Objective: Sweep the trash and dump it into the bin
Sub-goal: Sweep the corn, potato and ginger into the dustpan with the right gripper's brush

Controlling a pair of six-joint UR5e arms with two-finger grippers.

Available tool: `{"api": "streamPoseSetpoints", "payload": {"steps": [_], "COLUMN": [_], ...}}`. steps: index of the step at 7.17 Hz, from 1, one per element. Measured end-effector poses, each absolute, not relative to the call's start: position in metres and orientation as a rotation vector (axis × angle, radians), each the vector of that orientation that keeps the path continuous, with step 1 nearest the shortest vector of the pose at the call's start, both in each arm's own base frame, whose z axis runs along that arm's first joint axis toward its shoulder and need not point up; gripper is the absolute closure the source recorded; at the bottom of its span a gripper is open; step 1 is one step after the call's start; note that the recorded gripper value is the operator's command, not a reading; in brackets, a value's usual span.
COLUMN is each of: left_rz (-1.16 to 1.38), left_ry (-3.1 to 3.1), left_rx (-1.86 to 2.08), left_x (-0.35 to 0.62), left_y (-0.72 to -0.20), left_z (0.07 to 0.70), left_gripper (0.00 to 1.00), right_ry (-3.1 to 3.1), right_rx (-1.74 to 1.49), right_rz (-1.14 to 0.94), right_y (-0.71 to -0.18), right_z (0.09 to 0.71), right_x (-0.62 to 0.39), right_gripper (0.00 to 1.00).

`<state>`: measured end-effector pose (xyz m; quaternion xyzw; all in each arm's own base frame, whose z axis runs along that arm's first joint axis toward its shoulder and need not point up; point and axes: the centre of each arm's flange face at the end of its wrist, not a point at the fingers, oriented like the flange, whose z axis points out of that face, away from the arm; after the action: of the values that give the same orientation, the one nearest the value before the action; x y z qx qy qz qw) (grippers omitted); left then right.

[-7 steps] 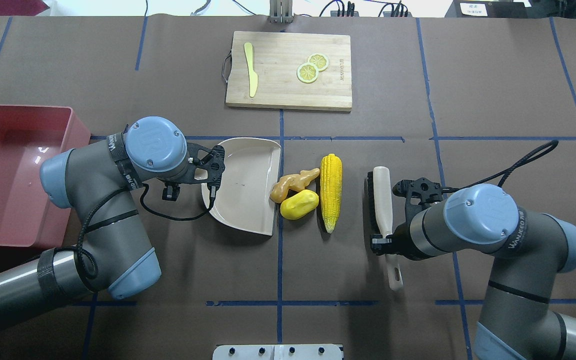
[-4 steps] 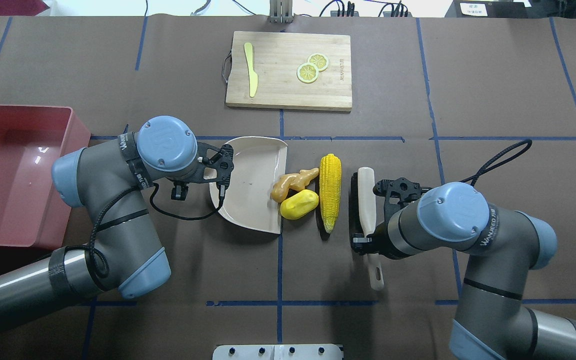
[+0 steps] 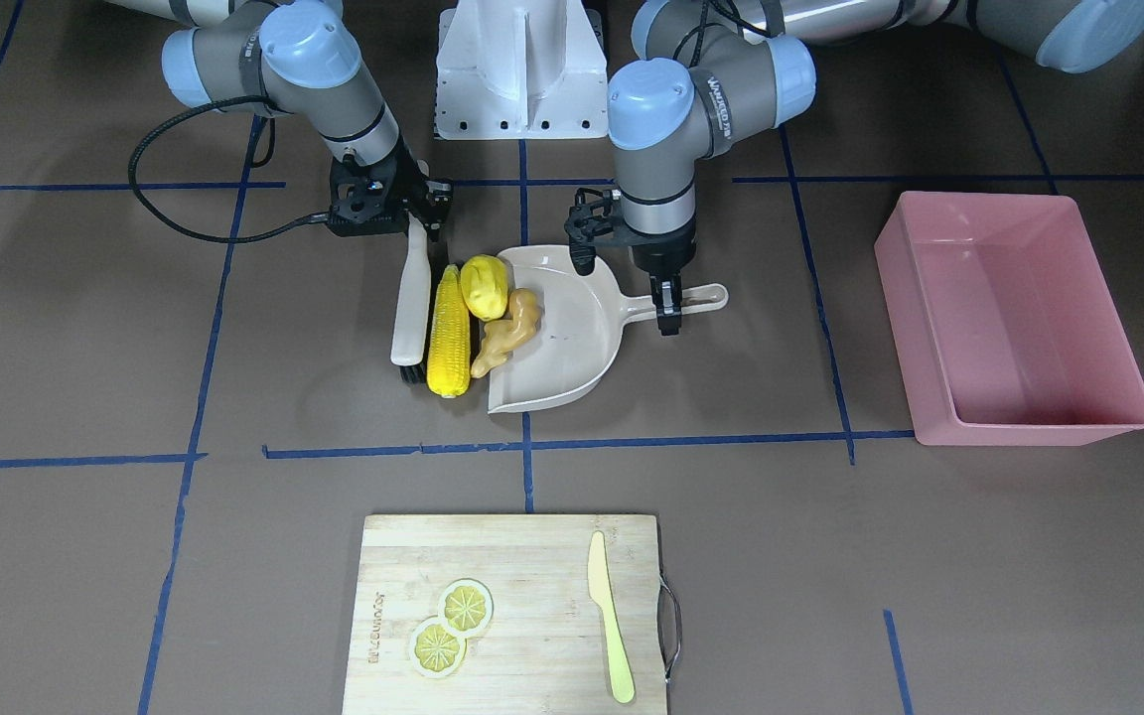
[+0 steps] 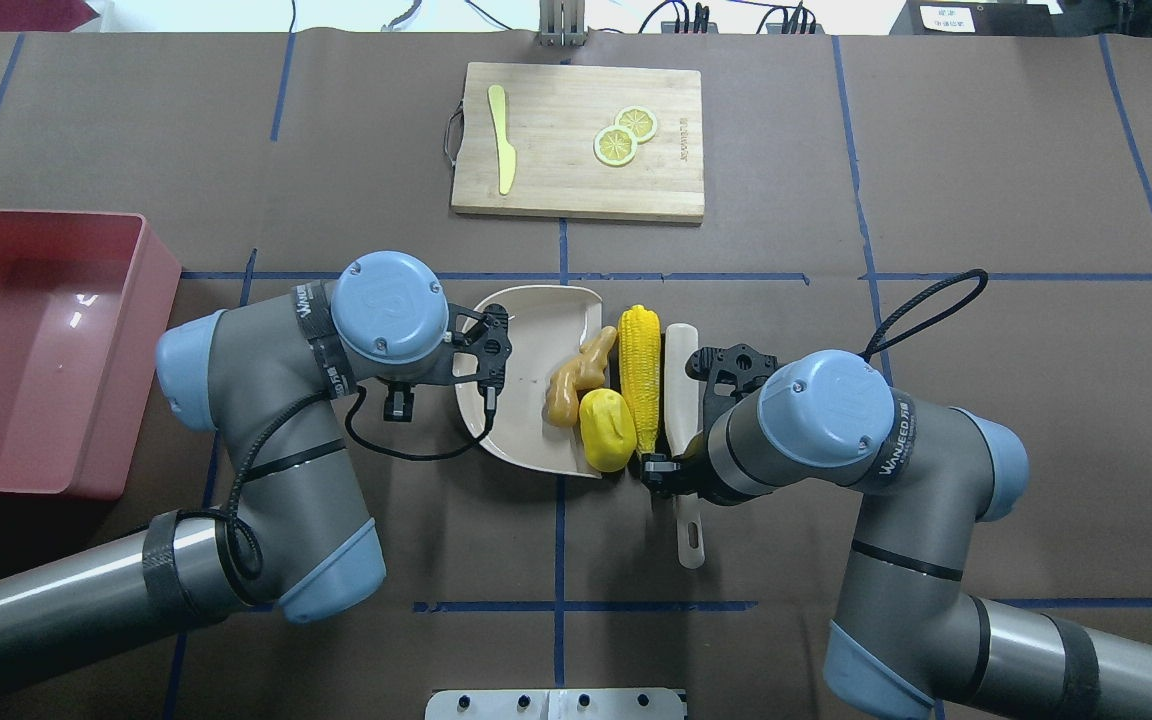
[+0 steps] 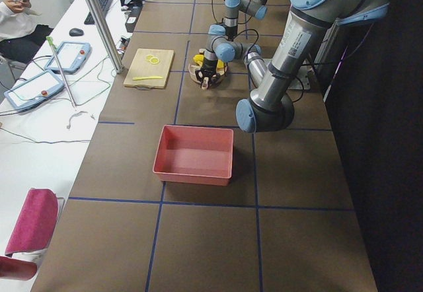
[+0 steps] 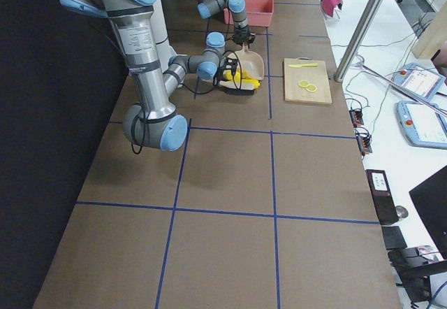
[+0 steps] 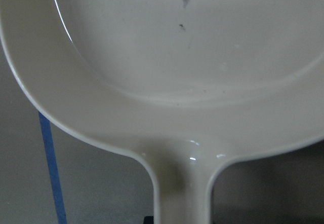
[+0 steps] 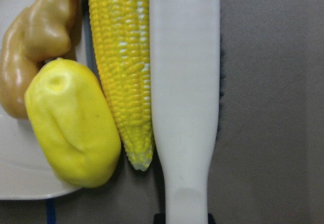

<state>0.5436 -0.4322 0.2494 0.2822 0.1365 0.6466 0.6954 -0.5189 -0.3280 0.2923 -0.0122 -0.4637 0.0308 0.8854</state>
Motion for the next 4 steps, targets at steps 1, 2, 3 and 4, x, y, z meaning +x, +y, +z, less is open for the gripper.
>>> {"api": "streamPoseSetpoints", "payload": {"steps": [1,2,3,4], "left_rz": [1.431,1.418,1.407,1.397], "left_ry": [0.317,0.325,0.326,0.332], "left_rx": [0.625,0.617,0.615,0.624], "left_x": [0.556,0.571,0.584,0.589], "left_y": [-0.428,-0.429,-0.431,-0.433], "left_z": [0.241,0.232,0.223,0.219], "left_gripper": [0.75,0.75,0.75,0.75], "right_ry": [-0.971,-0.977,-0.983,-0.988], "right_rx": [-0.025,-0.024,-0.023,-0.021], "right_rz": [0.062,0.061,0.059,0.058], "right_y": [-0.328,-0.329,-0.330,-0.331], "right_z": [0.287,0.282,0.277,0.273], "right_x": [-0.522,-0.526,-0.530,-0.533], "right_gripper": [0.99,0.99,0.99,0.99]}}
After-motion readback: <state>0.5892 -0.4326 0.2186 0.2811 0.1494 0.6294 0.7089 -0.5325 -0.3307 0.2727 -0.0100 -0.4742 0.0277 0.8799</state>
